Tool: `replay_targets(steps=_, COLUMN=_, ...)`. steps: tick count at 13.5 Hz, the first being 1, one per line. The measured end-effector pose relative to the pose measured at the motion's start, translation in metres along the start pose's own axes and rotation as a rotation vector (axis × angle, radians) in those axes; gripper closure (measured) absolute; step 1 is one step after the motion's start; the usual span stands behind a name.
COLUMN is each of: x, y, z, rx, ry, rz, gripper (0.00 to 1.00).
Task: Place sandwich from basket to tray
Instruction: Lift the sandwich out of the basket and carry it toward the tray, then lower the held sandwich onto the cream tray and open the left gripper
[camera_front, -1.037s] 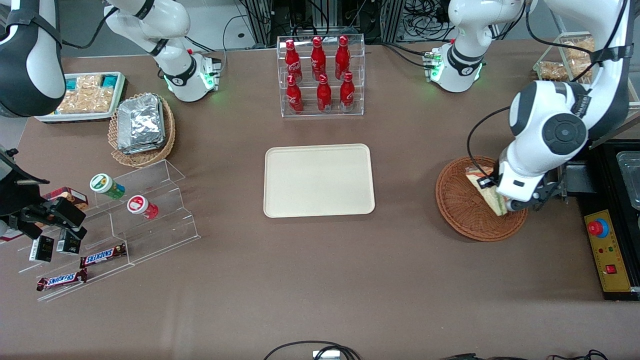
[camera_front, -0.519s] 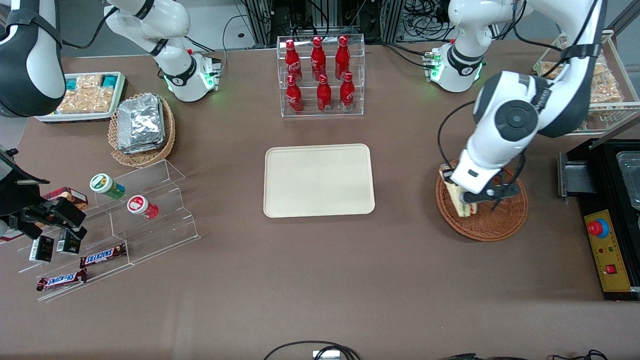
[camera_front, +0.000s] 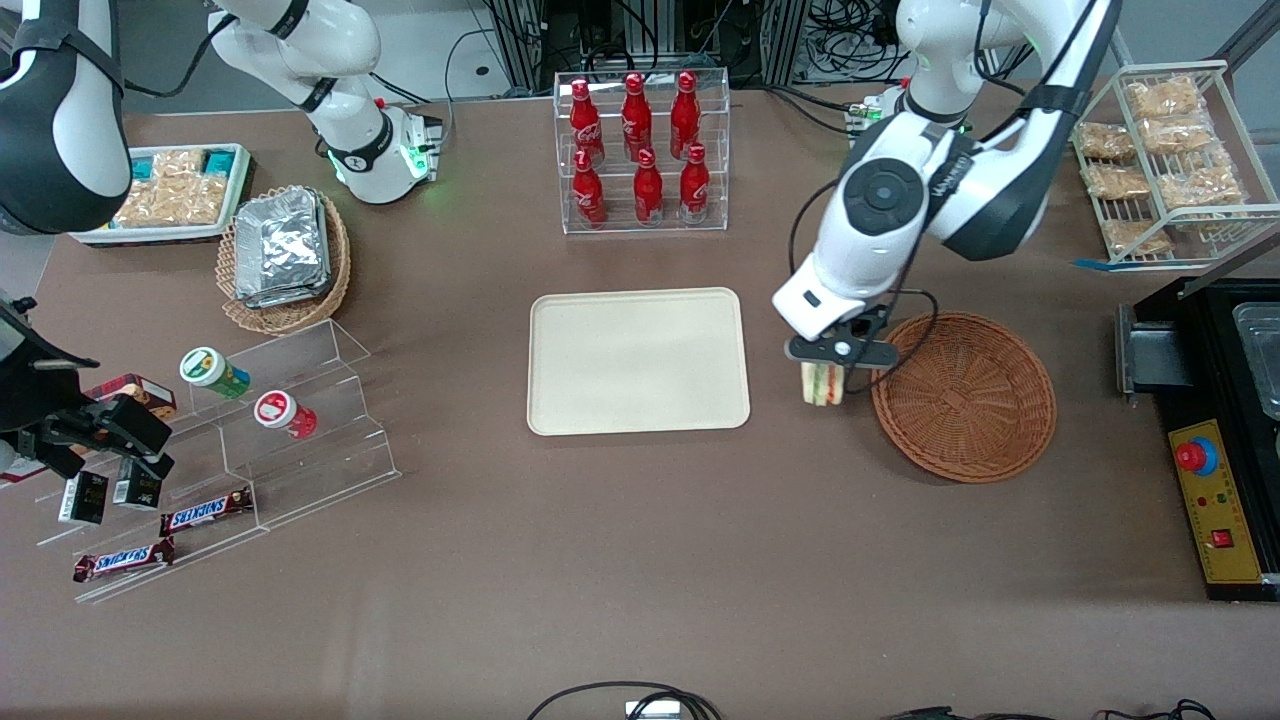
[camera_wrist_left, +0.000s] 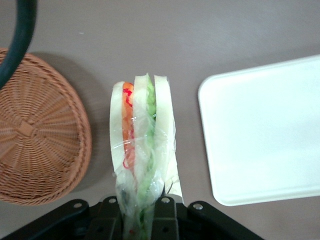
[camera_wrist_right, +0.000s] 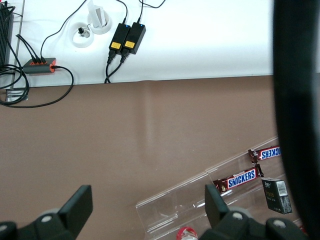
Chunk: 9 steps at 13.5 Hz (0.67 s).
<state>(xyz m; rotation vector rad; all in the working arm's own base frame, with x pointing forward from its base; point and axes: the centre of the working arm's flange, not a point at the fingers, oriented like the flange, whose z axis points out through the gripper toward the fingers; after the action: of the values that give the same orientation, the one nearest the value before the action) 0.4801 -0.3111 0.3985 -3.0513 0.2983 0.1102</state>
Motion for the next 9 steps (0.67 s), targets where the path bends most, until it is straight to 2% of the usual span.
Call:
replay_targets(steps=4, x=-0.025, y=0.062, z=0.017, rx=0.0, ry=-0.031, rz=0.103, gripper=0.82)
replay_targets(steps=7, x=-0.031, y=0.091, z=0.03, rx=-0.015, ry=-0.057, rz=0.106, gripper=0.82)
replay_targets(steps=9, x=-0.028, y=0.108, z=0.037, rx=-0.007, ry=-0.055, rz=0.106, gripper=0.82)
